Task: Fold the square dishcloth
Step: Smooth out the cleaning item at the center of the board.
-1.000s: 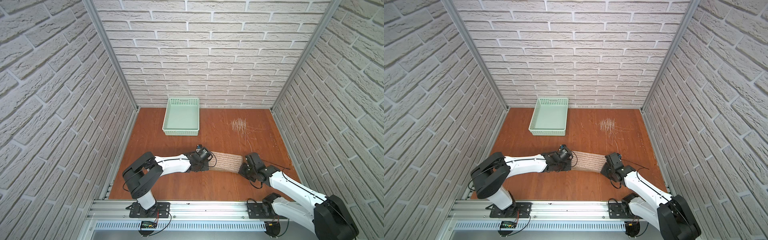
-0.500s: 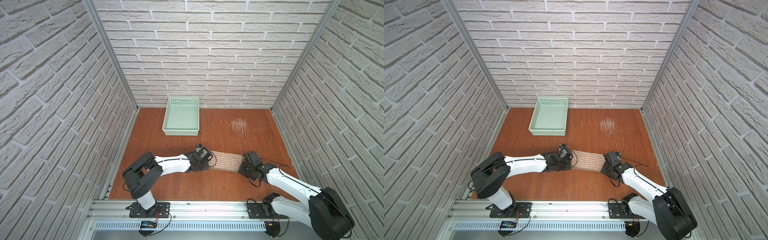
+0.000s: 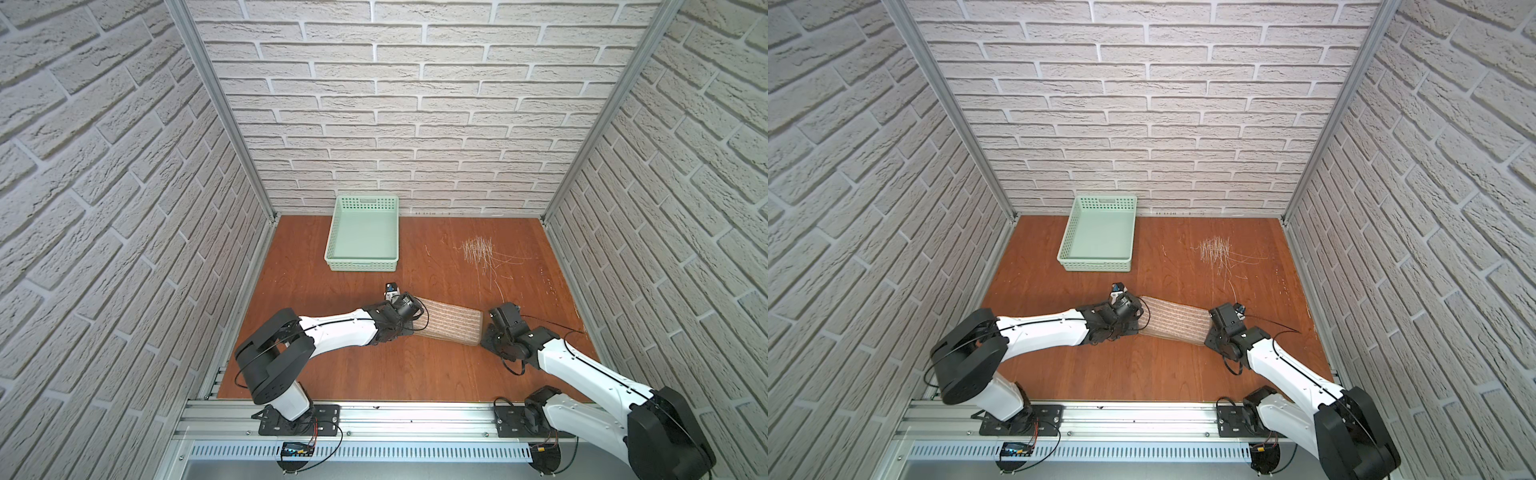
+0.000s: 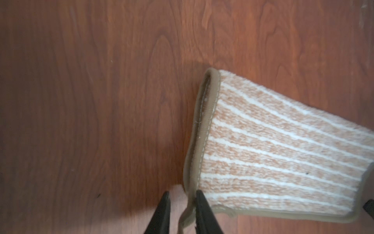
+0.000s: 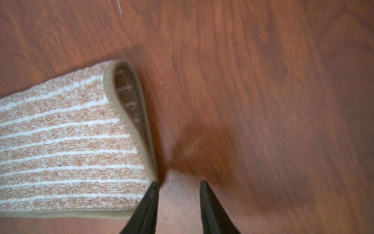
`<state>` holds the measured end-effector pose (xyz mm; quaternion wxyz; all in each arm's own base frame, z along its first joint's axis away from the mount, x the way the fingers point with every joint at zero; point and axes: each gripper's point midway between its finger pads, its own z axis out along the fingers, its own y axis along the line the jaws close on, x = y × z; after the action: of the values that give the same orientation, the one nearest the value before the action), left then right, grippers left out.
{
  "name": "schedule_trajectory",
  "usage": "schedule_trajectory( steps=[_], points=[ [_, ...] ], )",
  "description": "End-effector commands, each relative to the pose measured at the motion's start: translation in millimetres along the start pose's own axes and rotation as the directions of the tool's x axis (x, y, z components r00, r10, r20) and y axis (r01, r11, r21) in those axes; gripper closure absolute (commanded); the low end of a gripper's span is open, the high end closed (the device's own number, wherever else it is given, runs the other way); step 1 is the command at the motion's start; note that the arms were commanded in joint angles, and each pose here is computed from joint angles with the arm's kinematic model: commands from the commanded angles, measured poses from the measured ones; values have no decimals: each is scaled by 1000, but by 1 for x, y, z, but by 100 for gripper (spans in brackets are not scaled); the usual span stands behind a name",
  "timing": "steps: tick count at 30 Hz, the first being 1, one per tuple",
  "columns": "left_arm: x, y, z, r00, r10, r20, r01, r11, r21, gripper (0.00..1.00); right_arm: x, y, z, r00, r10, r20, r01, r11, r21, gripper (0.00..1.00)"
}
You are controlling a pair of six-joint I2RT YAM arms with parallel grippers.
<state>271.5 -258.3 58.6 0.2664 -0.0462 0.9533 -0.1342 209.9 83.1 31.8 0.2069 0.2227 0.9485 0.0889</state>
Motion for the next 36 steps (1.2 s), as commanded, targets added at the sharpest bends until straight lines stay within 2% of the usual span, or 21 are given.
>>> schedule_trajectory(
  steps=[1, 9, 16, 21, 27, 36],
  points=[
    [-14, 10, -12, 997, -16, 77, 20, 999, -39, 74, -8, -6, -11, 999, -21, 40, 19, 999, 40, 61],
    [-19, 4, -13, 996, -5, 86, 8, 999, -32, 72, -18, 4, -20, 996, -39, 77, 39, 999, 1, 63],
    [-15, 6, -6, 998, 2, 68, 1, 999, -52, 73, -35, 49, -25, 995, -50, 86, 62, 988, -141, 70],
    [-9, 10, 1, 999, 8, 53, -4, 997, -71, 73, -47, 77, -19, 995, -59, 79, 73, 979, -188, 77],
    [-5, 12, 10, 999, 11, 51, -7, 997, -74, 73, -58, 91, 2, 995, -76, 70, 85, 985, -150, 83],
    [-5, 20, 19, 997, -13, 79, 18, 998, -62, 73, -64, 90, 39, 996, -69, 56, 72, 996, -52, 89]
  ],
)
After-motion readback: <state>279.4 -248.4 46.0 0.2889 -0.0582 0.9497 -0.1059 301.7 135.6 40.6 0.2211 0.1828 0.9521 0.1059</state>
